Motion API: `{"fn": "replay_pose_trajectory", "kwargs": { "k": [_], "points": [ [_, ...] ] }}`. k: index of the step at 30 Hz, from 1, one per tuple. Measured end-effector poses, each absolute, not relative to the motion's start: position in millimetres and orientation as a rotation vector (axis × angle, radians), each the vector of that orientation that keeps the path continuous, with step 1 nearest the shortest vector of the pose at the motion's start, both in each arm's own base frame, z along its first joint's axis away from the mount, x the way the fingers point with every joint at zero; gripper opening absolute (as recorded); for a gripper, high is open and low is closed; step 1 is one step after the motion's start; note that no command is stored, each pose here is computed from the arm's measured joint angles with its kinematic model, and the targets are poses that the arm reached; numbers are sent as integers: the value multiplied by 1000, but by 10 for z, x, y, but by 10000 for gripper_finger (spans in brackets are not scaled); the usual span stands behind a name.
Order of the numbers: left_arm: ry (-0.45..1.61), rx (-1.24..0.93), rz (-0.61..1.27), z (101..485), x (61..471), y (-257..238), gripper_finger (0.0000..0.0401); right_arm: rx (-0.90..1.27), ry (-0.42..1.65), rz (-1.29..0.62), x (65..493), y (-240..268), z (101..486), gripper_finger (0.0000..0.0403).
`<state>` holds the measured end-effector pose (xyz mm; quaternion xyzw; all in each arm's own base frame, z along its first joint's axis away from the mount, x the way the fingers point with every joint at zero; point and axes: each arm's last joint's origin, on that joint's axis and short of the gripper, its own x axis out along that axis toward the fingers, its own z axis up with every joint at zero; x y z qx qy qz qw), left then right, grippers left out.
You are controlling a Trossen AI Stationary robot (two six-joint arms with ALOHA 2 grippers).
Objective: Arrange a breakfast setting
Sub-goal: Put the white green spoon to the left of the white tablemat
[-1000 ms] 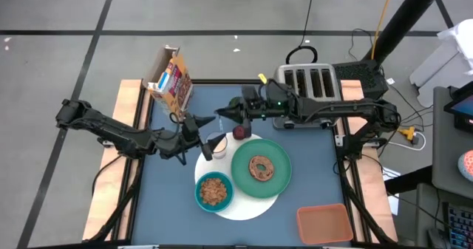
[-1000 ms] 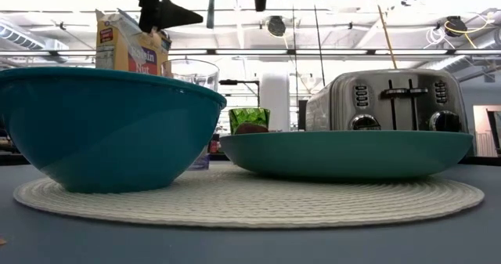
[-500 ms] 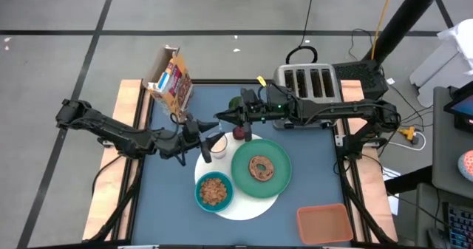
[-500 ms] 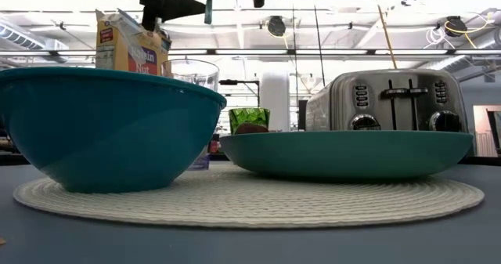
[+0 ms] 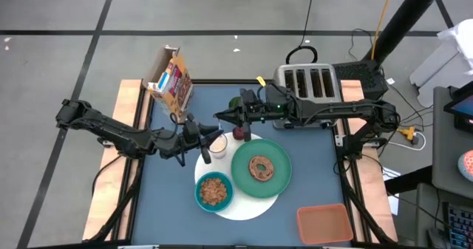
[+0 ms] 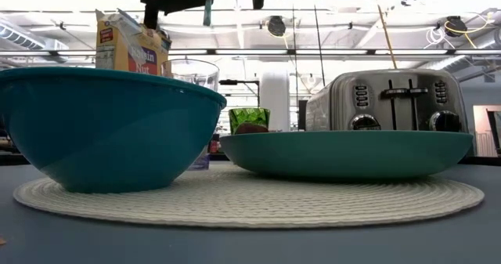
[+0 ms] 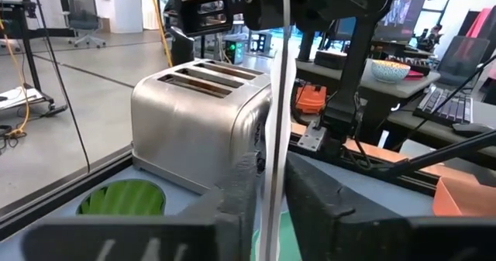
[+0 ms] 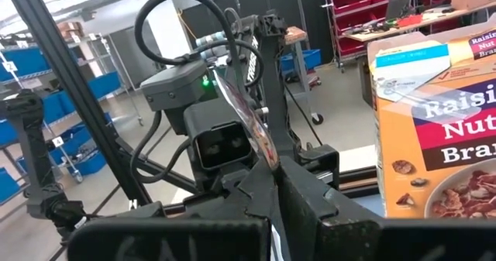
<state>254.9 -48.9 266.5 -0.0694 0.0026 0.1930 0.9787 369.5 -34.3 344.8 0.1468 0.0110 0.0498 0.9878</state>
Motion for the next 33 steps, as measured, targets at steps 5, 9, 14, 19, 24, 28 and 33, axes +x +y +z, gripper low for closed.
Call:
{"fn": "replay_pose_trajectory", "kwargs": {
  "k": [5, 9, 14, 19, 24, 28, 33],
  "points": [
    [5, -140, 388, 2665, 2549, -490, 42, 295, 23, 100, 3695, -345, 3447, 8],
    [6, -139, 386, 2665, 2549, -491, 39, 296, 24, 99, 3695, -345, 3446, 8],
    [5, -140, 386, 2665, 2549, -491, 39, 296, 24, 100, 3695, -344, 3446, 8],
    [7, -136, 386, 2664, 2549, -490, 38, 297, 28, 101, 3695, -344, 3442, 15],
    [6, -136, 388, 2668, 2546, -488, 37, 301, 56, 95, 3693, -351, 3415, 56],
    [2, -139, 383, 2682, 2532, -498, 37, 300, 51, 96, 3693, -351, 3421, 98],
    [-6, -149, 369, 2734, 2475, -520, 36, 303, 68, 116, 3691, -346, 3408, 140]
  ]
}}
